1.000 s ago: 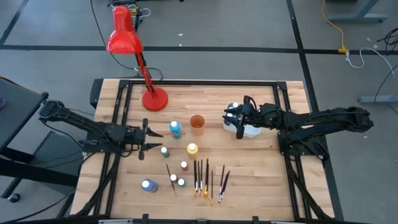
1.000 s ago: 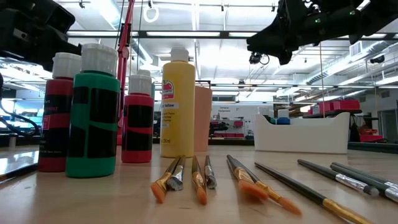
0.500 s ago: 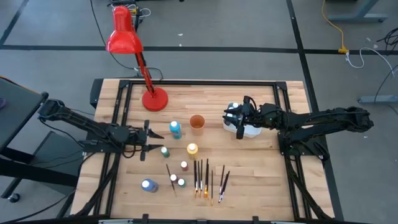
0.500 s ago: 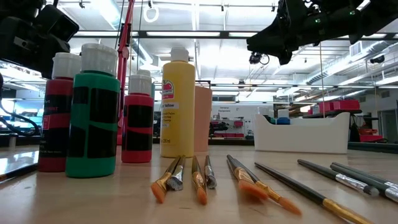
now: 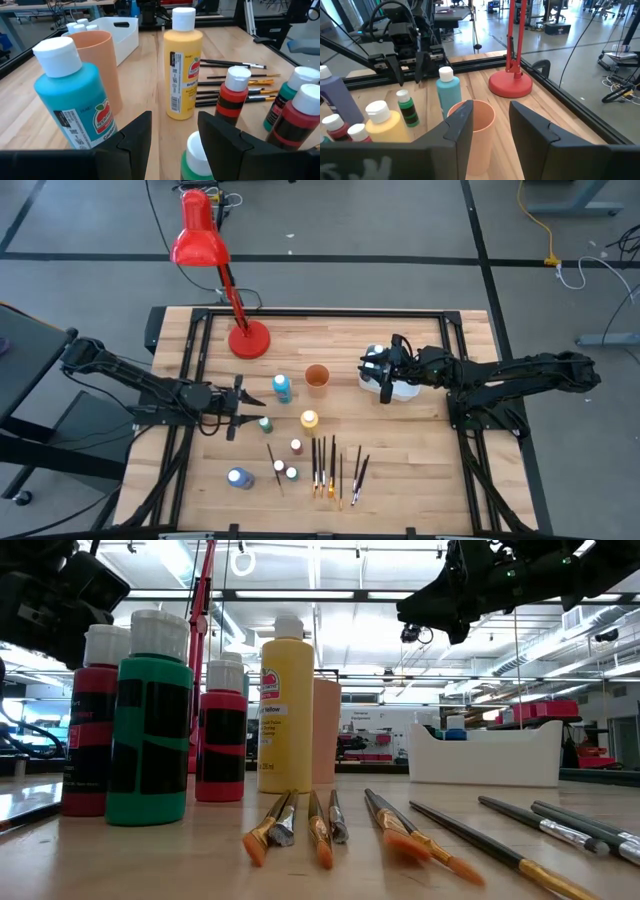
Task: Pick & Place Paint Supplies
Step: Put the top green paint bottle into the white bin
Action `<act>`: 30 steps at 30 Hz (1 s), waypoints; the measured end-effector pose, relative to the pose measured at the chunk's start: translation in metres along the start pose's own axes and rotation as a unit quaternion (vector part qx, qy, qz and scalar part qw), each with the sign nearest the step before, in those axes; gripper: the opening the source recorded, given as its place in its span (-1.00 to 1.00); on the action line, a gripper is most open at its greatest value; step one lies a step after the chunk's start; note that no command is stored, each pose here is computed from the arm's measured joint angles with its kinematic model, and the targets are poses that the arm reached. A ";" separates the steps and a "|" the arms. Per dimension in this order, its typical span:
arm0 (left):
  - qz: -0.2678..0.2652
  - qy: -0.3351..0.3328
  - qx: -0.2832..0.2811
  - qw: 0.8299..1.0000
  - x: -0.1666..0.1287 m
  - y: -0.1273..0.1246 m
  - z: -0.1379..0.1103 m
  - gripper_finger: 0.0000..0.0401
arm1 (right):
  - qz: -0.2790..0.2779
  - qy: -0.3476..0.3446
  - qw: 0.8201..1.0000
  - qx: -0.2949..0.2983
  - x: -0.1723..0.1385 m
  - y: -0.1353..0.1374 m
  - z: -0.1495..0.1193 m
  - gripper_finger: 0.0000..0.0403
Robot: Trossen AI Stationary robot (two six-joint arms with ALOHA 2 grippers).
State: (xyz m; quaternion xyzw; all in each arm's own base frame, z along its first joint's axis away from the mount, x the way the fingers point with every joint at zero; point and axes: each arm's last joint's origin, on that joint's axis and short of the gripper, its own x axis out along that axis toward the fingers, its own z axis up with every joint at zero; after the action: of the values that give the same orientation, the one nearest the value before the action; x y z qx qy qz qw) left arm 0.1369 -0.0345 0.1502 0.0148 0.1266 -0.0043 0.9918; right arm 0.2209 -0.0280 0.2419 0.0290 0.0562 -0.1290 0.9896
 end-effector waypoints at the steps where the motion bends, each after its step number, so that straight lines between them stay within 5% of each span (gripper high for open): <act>1: 0.000 0.000 0.000 1.000 0.000 0.000 0.000 -0.15 | 0.000 0.000 1.000 0.000 0.000 0.000 0.000 -0.36; 10: -0.024 0.002 -0.013 1.000 0.000 -0.001 0.000 -0.15 | 0.000 0.000 1.000 0.000 0.000 0.000 0.000 -0.36; 18: -0.036 0.006 -0.088 0.995 0.000 -0.002 0.000 -0.15 | 0.000 0.000 1.000 0.000 0.000 0.000 0.000 -0.36; 30: -0.040 0.051 -0.078 0.995 0.006 -0.004 -0.010 0.03 | 0.001 -0.021 1.000 0.003 0.000 0.000 0.004 -0.36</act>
State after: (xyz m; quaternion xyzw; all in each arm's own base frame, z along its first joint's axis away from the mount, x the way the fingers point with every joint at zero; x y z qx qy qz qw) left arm 0.1402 -0.0384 0.1386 -0.0678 0.1776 -0.0336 0.9812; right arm 0.2213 -0.0280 0.2460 0.0297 0.0349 -0.1287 0.9906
